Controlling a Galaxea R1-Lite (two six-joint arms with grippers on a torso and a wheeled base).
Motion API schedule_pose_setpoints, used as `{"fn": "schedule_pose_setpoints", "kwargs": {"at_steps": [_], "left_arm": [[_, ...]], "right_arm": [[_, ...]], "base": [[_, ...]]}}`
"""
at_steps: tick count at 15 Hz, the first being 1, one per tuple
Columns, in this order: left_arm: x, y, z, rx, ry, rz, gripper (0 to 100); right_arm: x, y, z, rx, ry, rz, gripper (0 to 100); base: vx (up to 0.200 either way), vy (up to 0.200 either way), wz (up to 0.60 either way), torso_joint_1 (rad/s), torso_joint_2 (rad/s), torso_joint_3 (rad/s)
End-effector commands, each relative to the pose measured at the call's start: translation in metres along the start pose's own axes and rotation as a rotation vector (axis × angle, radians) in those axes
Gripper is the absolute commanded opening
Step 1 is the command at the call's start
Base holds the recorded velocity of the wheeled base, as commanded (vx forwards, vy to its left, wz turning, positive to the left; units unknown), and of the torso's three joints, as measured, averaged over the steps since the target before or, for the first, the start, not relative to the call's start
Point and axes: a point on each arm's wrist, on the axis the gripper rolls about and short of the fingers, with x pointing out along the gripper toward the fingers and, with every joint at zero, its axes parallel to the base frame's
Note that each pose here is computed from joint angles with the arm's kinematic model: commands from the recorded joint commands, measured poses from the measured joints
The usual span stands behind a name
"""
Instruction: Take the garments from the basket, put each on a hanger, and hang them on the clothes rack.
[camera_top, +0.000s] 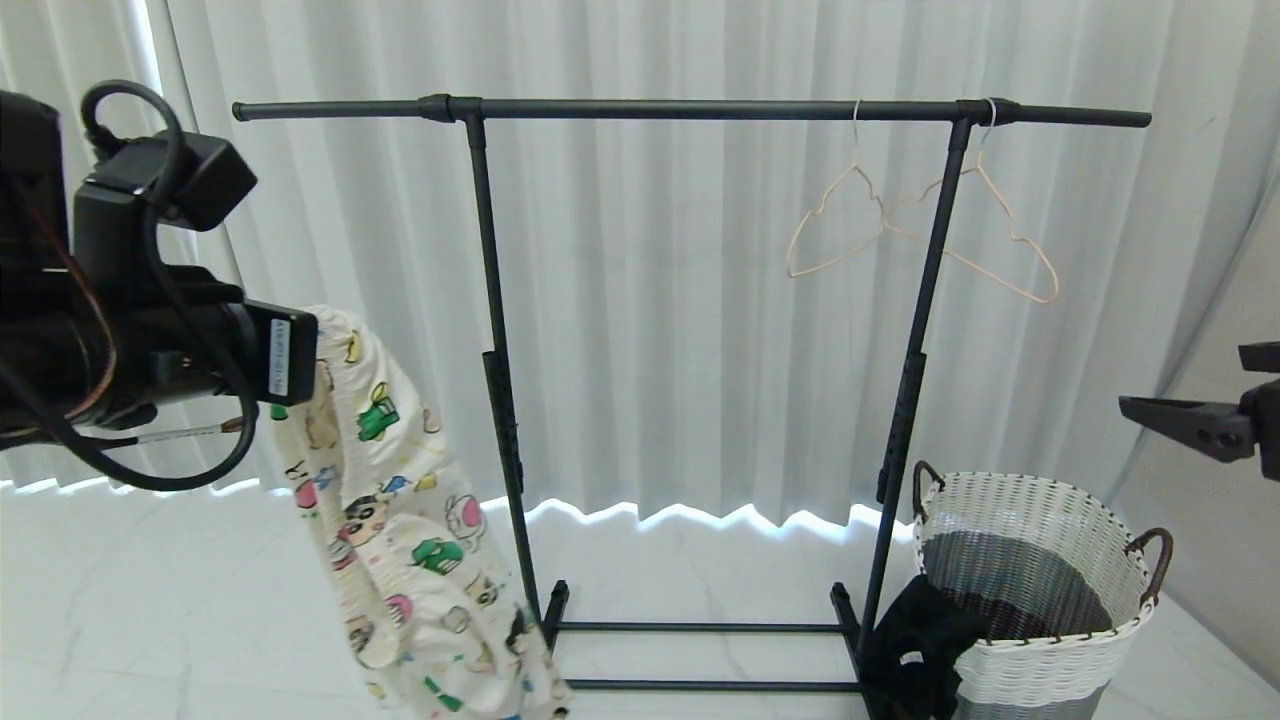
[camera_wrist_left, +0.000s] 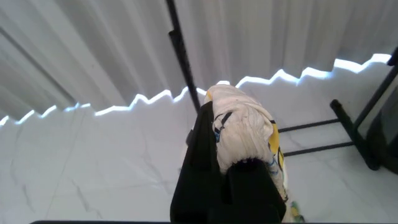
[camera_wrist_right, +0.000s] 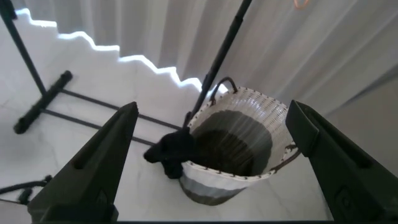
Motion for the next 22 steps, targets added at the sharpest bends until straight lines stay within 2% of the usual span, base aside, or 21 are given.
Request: {"fn": "schedule_pose_setpoints", "kwargs": {"at_steps": [1, 3, 5, 7, 11, 16, 22], "left_arm": [[-0.017, 0.016, -0.008, -0.031, -0.014, 0.037, 0], [-0.017, 0.02, -0.011, -0.041, -0.008, 0.044, 0], [-0.016, 0.02, -0.019, -0.046, 0.012, 0.039, 0], [-0.017, 0.019, -0.02, -0.048, 0.015, 0.039, 0], [-0.025, 0.024, -0.032, -0.059, 0.032, 0.075, 0], [-0.033, 0.028, -0.049, -0.081, 0.065, 0.119, 0], [-0.052, 0.027, -0.049, -0.078, 0.014, 0.137, 0]], "right_arm": [[-0.005, 0.003, -0.023, -0.031, 0.01, -0.024, 100], [-0.005, 0.004, -0.032, -0.044, 0.021, -0.045, 100], [-0.008, 0.008, -0.051, -0.046, 0.05, -0.048, 100], [-0.008, 0.006, -0.061, -0.038, 0.037, -0.077, 100], [-0.008, -0.005, -0.062, 0.014, 0.027, -0.149, 100], [-0.009, -0.005, -0.059, 0.033, 0.003, -0.134, 100], [-0.01, -0.005, -0.057, 0.033, -0.009, -0.135, 100]], "base": [[0.0, 0.0, 0.0, 0.0, 0.0, 0.0], [0.0, 0.0, 0.0, 0.0, 0.0, 0.0], [0.0, 0.0, 0.0, 0.0, 0.0, 0.0], [0.0, 0.0, 0.0, 0.0, 0.0, 0.0], [0.0, 0.0, 0.0, 0.0, 0.0, 0.0], [0.0, 0.0, 0.0, 0.037, -0.1, -0.072], [0.0, 0.0, 0.0, 0.156, -0.44, -0.274]]}}
